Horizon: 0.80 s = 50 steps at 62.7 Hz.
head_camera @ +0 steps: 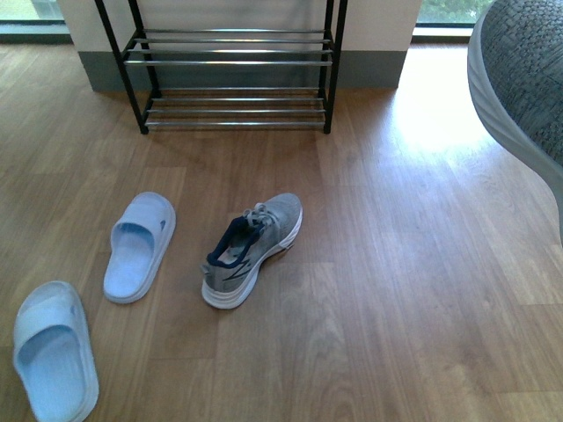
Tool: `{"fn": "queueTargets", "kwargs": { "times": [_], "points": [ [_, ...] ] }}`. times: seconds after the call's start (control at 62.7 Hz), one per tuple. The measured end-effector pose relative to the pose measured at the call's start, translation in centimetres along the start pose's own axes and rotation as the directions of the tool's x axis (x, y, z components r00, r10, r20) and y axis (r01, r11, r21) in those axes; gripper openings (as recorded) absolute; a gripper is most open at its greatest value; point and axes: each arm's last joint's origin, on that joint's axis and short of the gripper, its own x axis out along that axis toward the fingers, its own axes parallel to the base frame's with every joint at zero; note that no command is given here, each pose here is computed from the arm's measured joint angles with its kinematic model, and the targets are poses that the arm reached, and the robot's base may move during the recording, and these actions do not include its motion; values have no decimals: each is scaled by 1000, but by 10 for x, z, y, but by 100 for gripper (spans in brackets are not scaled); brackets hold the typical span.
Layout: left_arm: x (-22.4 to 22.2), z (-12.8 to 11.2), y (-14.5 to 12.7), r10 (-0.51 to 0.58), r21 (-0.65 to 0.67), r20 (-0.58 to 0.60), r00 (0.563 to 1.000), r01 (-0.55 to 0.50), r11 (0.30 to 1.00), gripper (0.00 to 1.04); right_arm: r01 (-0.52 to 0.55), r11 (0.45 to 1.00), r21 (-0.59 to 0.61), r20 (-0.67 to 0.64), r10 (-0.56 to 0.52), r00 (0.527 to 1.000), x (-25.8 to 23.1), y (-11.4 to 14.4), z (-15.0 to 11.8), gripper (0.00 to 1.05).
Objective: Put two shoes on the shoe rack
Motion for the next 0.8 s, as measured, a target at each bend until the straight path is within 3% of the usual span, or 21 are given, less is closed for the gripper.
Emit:
{"fn": "queueTargets", "kwargs": {
  "times": [0.399, 0.431, 0.463, 0.51, 0.686, 0.798],
  "points": [
    [0, 0, 0, 0, 0, 0, 1000, 0, 1000, 95, 3, 1000, 1, 1, -3, 1000, 0, 0, 0, 1],
    [0, -1, 0, 95, -21, -92, 991, -97, 995, 95, 2, 1000, 1, 1, -2, 1000, 0, 0, 0, 1],
    [4, -1, -2, 205, -5, -237, 950, -212, 977, 95, 1, 1000, 1, 0, -1, 1000, 0, 0, 0, 1],
    [17, -2, -2, 292, 49, -317, 903, -291, 955, 95, 2, 1000, 1, 1, -2, 1000, 0, 0, 0, 1],
    [71, -10, -5, 227, 88, -403, 887, -210, 974, 95, -1, 1000, 1, 0, 1, 1000, 0, 0, 0, 1],
    [112, -30, -8, 209, 163, -473, 856, -148, 975, 95, -1, 1000, 1, 0, 1, 1000, 0, 0, 0, 1]
  ]
}}
